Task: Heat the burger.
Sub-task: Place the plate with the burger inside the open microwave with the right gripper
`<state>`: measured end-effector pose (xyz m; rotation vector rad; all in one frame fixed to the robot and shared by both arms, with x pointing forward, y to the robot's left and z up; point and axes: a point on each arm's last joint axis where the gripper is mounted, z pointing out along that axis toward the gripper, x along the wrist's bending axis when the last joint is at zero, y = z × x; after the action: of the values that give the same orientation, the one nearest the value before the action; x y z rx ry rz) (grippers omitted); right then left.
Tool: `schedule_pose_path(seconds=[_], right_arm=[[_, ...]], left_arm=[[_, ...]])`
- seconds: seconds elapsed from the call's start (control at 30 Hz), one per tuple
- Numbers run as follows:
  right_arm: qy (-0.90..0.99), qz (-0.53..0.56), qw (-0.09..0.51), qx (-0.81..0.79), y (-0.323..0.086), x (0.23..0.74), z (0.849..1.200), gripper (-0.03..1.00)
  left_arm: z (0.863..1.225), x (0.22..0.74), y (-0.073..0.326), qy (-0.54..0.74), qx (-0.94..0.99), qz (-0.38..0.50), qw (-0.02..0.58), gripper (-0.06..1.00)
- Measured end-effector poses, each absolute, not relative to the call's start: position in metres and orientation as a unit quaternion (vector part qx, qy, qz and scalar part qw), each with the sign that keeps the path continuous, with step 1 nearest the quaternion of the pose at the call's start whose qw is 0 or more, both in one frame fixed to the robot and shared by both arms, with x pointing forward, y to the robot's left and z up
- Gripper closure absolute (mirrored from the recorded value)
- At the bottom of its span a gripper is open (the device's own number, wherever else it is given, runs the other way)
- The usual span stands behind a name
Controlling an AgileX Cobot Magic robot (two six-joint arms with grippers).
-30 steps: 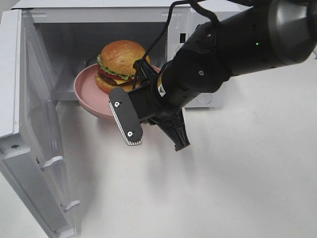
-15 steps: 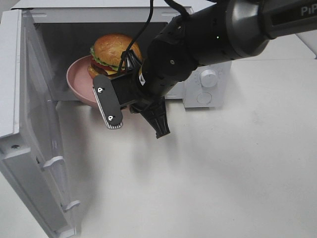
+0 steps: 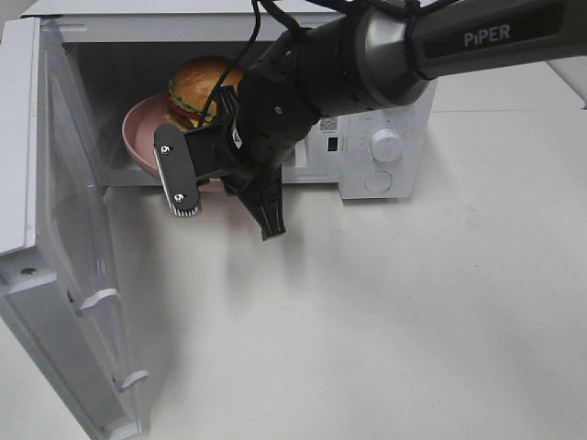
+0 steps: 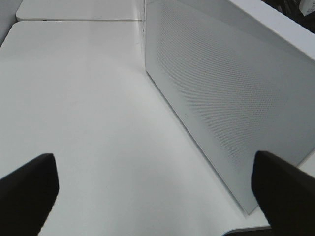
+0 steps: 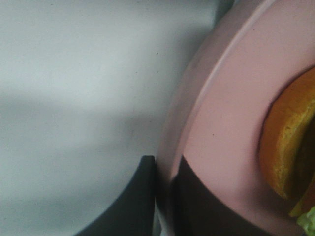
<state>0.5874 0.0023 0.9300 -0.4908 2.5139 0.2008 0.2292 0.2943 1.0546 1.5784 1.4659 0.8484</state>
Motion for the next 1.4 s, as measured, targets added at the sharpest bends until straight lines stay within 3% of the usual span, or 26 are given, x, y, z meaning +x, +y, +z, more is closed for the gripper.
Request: schedule_pose_path(seconds=[0.73,1.4], right_arm=[[0.933,0.076,0.324,-0.137,0.013,0.636,0.926,0.93],[0.931,0.078,0.332,-0.133,0.023,0.652,0.907,0.92]], left_arm=[[1.055,0.229,0.294,0.58,0.624,0.336,0.402,-0.04],[1.055,0.229,0.297,0.581,0.624,0.346,0.392,-0.04]])
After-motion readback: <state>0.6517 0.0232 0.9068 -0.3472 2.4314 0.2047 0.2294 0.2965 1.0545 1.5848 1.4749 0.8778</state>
